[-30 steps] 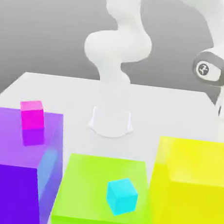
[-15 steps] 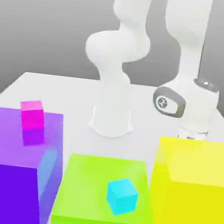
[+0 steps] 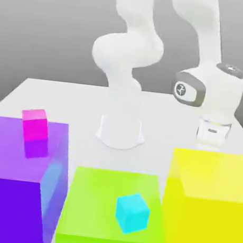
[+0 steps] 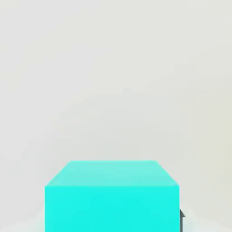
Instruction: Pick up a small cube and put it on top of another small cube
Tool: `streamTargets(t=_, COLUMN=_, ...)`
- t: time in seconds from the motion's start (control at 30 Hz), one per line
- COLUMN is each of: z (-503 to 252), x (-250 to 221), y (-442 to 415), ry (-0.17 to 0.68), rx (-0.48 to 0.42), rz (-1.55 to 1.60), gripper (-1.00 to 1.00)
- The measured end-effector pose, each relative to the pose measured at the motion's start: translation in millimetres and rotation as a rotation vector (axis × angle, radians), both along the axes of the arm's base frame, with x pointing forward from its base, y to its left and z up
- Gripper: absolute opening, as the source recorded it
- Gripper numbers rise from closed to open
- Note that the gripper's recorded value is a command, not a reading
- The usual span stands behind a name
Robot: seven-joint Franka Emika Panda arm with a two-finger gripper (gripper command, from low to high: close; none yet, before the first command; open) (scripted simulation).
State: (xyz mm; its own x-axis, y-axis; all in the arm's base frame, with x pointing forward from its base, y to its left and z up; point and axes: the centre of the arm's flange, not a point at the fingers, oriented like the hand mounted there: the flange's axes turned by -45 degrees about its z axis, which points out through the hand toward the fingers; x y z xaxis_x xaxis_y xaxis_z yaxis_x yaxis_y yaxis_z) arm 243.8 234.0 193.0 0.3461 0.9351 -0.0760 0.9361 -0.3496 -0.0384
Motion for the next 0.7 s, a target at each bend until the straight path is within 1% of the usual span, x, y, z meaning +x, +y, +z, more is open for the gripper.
streamTargets(t=0.3, z=84, x=13, y=74, ry=0.073, rx=-0.004, rz=-0.001, gripper=-1.0)
streamTargets(t=0.33, z=97, x=22, y=74, ry=0.072, rx=0.003, rz=-0.019, gripper=-1.0)
streamTargets(t=0.43, z=139, x=73, y=42, ry=0.044, rx=0.035, rz=-0.121, gripper=-1.0)
streamTargets(t=0.57, z=184, x=137, y=-40, ry=-0.007, rx=0.064, rz=-0.281, gripper=-1.0)
streamTargets(t=0.7, z=220, x=174, y=-138, ry=-0.054, rx=0.078, rz=-0.435, gripper=-1.0)
